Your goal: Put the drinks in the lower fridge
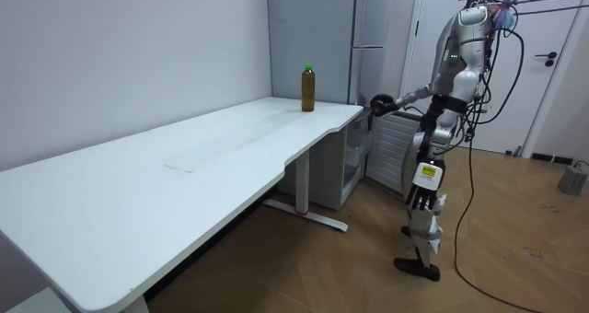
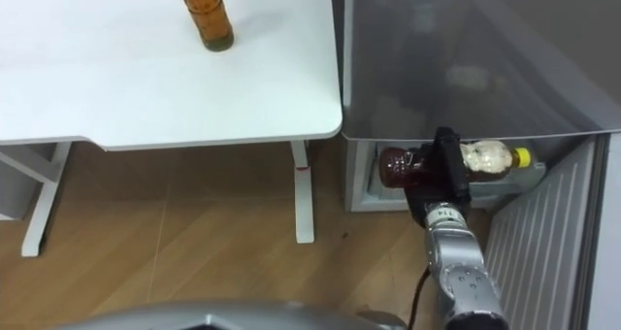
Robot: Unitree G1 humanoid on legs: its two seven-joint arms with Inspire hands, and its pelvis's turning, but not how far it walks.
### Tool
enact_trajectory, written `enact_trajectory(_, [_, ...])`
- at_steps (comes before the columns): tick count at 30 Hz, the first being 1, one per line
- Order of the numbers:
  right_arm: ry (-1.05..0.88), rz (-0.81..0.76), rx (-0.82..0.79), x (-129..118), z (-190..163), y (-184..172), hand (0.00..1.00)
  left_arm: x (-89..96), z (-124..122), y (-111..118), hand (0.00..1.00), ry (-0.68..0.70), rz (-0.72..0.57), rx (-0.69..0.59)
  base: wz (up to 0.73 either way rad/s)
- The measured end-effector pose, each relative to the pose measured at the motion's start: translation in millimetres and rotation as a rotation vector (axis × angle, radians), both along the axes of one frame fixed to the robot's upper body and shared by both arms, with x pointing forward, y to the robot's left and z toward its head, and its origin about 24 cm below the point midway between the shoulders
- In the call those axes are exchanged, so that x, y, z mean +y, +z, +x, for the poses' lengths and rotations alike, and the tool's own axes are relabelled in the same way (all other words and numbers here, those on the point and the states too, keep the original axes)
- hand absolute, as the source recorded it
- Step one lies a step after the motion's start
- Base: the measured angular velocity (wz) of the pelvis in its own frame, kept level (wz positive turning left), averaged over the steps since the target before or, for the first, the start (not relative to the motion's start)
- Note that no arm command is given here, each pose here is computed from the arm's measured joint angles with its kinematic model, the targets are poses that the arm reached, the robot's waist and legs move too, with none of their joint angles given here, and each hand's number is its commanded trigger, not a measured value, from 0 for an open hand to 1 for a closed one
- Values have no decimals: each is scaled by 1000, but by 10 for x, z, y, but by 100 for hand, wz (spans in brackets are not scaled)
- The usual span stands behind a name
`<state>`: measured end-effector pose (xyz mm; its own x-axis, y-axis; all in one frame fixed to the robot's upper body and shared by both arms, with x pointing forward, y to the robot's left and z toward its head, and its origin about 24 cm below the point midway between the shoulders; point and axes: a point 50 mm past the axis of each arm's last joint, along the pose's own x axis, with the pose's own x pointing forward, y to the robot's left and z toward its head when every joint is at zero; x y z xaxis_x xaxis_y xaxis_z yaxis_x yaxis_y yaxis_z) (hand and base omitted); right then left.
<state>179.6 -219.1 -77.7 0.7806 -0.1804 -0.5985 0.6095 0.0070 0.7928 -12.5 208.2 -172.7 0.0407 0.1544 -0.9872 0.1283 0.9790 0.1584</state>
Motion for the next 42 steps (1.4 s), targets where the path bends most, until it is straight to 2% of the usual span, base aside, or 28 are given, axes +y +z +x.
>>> enact_trajectory(8, [-53,22,-42,-94,155,54,100,16,62,3,0,-2,-17,-15,15])
enact_trajectory(11, [-89,26,-17,-174,372,27,100,69,295,14,0,-18,-3,-72,14])
enact_trajectory(17, [-130,43,-64,-223,892,206,100,154,702,46,0,-2,25,-159,9])
enact_trajectory(20, [-173,62,-17,-276,928,171,100,190,837,76,0,-16,42,-198,4])
enact_trajectory(30, [-192,73,34,-352,922,129,100,190,1014,110,0,-17,38,-242,3])
enact_trajectory(34, [-212,67,-6,-439,1043,265,100,181,1152,142,0,6,36,-298,5])
enact_trajectory(42, [-208,21,-118,-582,1367,692,100,248,1194,171,0,20,72,-319,8])
